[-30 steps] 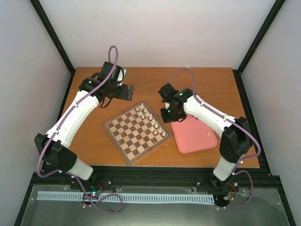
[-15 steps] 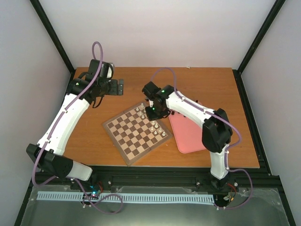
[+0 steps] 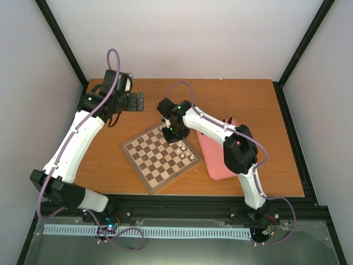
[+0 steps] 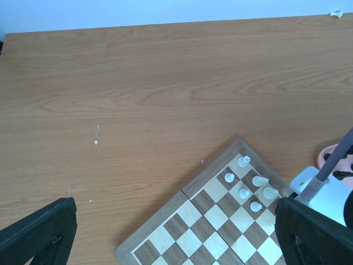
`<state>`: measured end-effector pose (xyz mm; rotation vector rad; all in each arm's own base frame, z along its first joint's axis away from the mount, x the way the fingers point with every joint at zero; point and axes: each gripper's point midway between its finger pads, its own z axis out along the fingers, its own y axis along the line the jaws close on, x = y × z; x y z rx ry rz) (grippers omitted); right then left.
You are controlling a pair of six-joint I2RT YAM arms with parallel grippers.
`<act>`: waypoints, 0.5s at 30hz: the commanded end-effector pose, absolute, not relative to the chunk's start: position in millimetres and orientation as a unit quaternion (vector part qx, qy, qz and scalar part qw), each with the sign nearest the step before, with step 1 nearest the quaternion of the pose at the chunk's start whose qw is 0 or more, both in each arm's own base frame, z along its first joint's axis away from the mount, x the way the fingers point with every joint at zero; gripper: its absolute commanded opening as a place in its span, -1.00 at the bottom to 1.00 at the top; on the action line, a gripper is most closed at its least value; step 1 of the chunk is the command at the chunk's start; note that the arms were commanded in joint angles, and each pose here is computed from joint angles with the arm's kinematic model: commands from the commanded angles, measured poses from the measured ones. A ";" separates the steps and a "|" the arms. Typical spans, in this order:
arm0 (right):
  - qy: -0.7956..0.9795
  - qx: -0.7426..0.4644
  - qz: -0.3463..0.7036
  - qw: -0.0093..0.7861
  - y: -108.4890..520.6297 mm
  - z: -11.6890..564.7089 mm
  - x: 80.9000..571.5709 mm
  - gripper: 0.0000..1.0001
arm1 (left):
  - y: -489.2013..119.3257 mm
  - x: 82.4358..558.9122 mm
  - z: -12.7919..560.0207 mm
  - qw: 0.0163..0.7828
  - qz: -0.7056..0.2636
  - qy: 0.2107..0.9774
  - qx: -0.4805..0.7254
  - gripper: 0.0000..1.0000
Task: Set up the chess pieces on the board
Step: Place the chess piece on the chessboard.
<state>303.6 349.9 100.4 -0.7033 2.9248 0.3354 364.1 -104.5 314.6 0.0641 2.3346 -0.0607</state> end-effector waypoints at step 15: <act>0.970 -0.237 0.053 0.028 340.4 71.1 303.5 -0.94 | -98.5 362.5 327.7 0.409 -0.019 0.912 0.018 1.00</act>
